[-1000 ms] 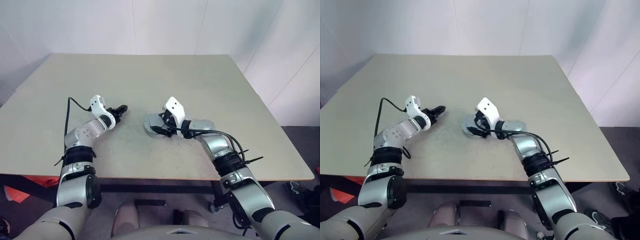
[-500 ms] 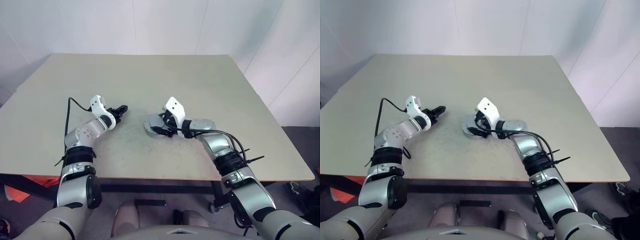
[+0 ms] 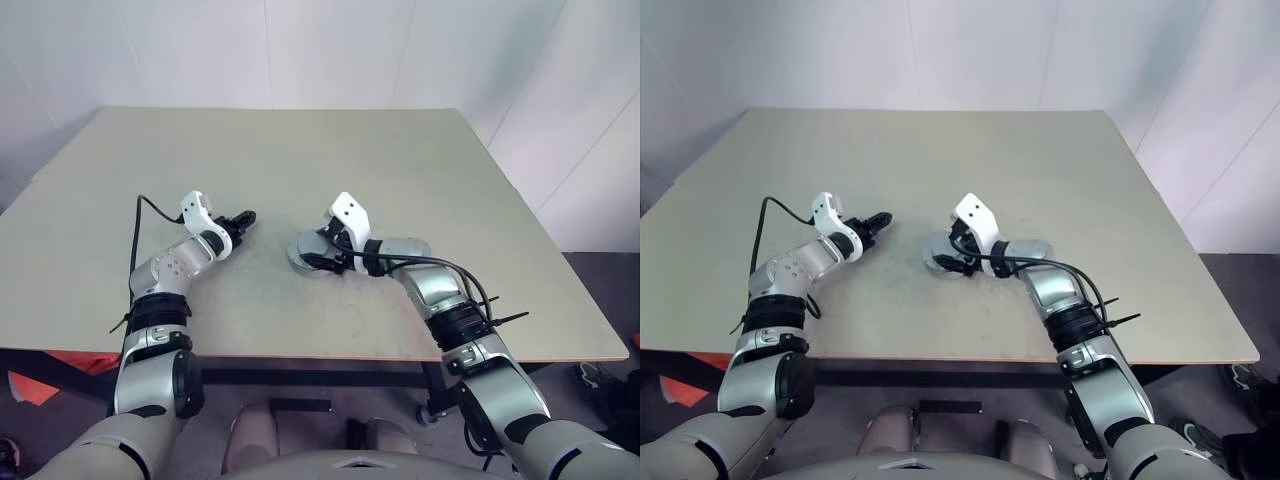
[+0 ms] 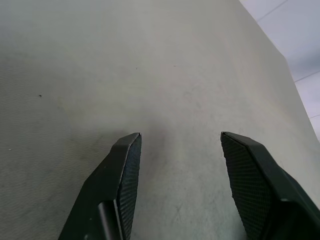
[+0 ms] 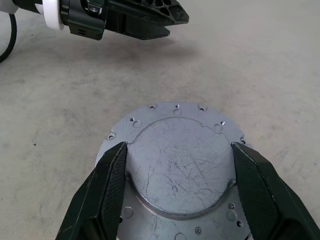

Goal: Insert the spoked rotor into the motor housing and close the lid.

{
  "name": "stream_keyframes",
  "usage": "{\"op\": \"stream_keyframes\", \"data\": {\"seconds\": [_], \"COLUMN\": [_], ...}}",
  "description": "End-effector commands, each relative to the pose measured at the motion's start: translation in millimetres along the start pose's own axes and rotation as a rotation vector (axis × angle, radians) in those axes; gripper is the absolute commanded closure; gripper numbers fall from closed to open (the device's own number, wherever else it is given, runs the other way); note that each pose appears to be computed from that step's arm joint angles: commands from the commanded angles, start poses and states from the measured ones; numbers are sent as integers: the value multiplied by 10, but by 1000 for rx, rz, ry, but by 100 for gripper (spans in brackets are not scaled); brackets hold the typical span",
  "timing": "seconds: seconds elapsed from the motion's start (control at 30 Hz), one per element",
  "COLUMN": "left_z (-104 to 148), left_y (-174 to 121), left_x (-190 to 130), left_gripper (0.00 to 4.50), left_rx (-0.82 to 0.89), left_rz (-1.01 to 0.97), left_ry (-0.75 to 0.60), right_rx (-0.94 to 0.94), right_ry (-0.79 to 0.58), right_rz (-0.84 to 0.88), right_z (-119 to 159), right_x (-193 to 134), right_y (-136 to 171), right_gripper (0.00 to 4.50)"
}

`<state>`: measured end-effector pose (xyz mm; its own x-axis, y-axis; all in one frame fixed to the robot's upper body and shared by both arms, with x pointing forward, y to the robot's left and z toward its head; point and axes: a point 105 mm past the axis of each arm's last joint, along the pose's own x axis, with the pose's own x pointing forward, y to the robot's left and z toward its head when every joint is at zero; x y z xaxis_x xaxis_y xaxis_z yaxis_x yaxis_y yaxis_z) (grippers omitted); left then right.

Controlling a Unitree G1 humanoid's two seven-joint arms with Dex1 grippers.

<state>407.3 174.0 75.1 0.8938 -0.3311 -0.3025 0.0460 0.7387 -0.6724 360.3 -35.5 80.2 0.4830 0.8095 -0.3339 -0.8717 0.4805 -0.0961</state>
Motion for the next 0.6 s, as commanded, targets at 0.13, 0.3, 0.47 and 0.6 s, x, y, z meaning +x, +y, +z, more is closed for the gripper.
{"op": "stream_keyframes", "data": {"seconds": [0.13, 0.3, 0.47, 0.6], "left_z": [133, 133, 132, 132], "left_y": [-98, -96, -94, -93], "left_x": [-23, -22, -22, -20], "left_gripper": [182, 182, 182, 182], "left_rx": [27, 28, 28, 29], "left_rz": [-29, -28, -28, -28], "left_ry": [-47, -47, -47, -47], "right_rx": [-49, -51, -47, -30], "right_ry": [8, 12, 37, 41], "right_rz": [24, 33, 18, -8], "right_z": [-24, -42, -103, -116], "right_x": [5, -4, 7, 25], "right_y": [33, 39, 14, -28], "right_gripper": [93, 93, 93, 93]}}
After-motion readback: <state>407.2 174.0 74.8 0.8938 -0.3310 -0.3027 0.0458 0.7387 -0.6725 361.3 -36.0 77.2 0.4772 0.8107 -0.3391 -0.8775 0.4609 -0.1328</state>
